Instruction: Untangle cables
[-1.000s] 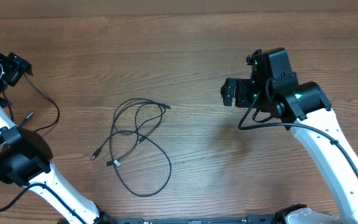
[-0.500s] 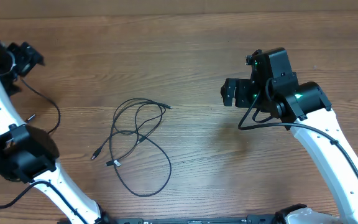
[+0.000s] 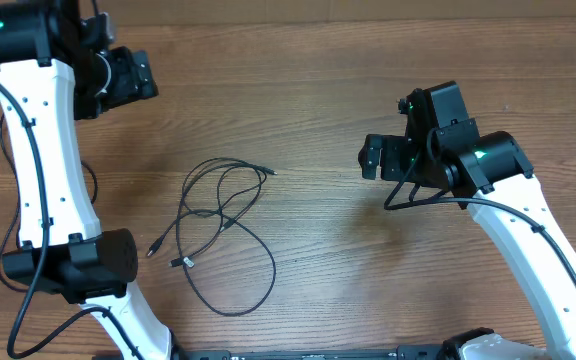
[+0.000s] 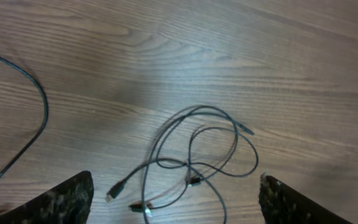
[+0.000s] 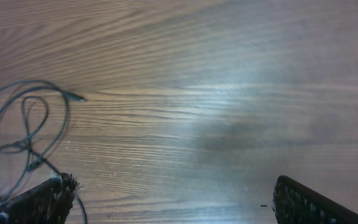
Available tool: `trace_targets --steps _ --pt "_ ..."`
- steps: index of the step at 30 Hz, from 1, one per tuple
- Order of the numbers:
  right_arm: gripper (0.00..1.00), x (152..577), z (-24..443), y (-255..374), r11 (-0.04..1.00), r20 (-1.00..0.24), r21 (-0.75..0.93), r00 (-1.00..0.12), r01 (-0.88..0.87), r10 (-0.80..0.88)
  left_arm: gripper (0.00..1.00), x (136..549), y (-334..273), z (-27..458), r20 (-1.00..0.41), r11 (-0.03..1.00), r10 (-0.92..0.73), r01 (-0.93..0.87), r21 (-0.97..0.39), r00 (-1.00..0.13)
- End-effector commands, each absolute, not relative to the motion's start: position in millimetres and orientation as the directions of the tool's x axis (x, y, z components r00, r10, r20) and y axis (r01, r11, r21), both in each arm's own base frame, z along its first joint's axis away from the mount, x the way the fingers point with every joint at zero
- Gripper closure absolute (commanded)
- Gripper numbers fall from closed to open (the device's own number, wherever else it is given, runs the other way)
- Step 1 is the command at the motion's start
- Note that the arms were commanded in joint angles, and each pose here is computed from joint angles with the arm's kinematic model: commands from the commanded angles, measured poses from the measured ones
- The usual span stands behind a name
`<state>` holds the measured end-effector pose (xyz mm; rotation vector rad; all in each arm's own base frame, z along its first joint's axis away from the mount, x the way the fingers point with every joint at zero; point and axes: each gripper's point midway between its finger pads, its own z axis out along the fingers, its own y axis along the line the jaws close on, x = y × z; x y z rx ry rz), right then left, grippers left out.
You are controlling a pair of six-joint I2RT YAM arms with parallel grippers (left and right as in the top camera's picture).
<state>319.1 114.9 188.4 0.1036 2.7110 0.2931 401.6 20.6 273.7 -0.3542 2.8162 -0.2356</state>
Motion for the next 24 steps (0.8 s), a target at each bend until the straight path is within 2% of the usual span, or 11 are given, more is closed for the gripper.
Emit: trace_targets --steps 1,8,12,17,22,24 --pt "0.00 320 187 92 0.960 -0.371 0.206 -0.892 0.191 0.257 0.16 400 0 276 -0.273 0.972 -0.194 -0.147 -0.182 -0.942" --pt "0.00 308 177 42 0.916 -0.287 0.169 -0.870 0.365 0.400 0.12 378 -54 278 -0.265 0.990 -0.046 -0.008 -0.143 -0.963" --pt "0.00 302 174 21 0.894 -0.260 0.149 -0.856 0.422 0.447 0.11 343 -70 273 -0.222 0.994 0.015 0.038 -0.102 -0.975" --pt "0.00 302 171 14 0.884 -0.259 0.148 -0.846 0.443 0.467 0.12 287 -76 255 -0.137 0.997 0.014 0.025 -0.079 -0.991" --pt "0.00 303 168 15 0.884 -0.260 0.150 -0.845 0.442 0.467 0.09 278 -87 235 -0.243 0.993 0.101 0.114 -0.041 -0.965" --pt "0.00 303 166 15 0.884 -0.258 0.153 -0.846 0.442 0.467 0.04 283 -98 222 -0.291 0.986 0.143 0.163 -0.046 -0.946"
